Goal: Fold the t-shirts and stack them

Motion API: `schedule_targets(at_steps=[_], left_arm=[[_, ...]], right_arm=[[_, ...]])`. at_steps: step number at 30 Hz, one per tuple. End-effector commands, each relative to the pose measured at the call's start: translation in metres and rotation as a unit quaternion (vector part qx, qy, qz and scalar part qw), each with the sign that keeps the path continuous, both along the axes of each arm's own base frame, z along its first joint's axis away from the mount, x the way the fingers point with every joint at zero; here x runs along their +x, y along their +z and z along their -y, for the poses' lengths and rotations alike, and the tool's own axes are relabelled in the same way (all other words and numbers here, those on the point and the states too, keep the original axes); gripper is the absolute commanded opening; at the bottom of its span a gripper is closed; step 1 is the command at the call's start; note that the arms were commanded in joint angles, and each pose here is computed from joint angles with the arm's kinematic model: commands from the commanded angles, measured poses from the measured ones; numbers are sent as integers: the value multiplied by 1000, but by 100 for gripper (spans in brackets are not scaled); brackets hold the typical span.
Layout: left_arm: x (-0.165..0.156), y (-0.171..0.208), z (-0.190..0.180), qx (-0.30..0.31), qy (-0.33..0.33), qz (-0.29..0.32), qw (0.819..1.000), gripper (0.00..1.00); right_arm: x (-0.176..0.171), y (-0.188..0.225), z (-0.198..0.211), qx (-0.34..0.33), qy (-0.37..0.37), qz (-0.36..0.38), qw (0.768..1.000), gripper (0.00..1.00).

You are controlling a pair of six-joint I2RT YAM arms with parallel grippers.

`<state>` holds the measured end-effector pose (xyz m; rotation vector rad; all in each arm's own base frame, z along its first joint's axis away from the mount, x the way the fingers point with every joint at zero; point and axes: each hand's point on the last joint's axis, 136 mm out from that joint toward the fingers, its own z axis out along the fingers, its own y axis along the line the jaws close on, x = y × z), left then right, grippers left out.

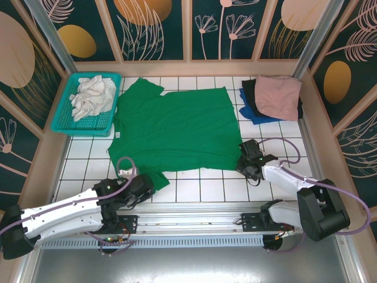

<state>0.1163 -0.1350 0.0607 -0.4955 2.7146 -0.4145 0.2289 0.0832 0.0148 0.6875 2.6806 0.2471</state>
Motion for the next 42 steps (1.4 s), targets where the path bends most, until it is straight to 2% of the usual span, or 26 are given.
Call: schedule_targets(at_steps=[1,4,5,12,16,22,25,29,31,33,36,42], left_arm=[[12,28,-2,6,-5,44,999,0],[23,59,-11,21,4,88,996,0],[28,70,-14,27,7,105,994,0],[53,148,-40,52,48,217,974,0],[60,178,-50,58,60,259,962,0],[79,210,-34,94,43,302,948,0],[96,207,-28,128,38,294,946,0],[132,177,-13,86,9,263,961,0],[143,158,-12,92,5,240,966,0],[152,139,-19,112,10,212,971,0],[167,112,-29,107,13,177,978,0],[195,87,-65,131,45,140,980,0]], right_arm=[[8,0,-6,10,9,15,1000,13],[14,10,1,-5,9,30,1000,1],[15,14,3,-6,8,37,999,0],[20,61,16,-15,-18,81,996,0],[16,89,27,-23,-41,107,993,0],[13,102,27,-11,-43,117,992,0],[19,100,22,-5,-35,122,992,0],[43,108,9,5,-19,140,990,0],[56,111,5,2,-14,149,989,0],[70,109,2,-1,-9,152,988,0],[95,104,-4,2,1,149,989,0],[143,93,-9,-9,19,136,990,0]])
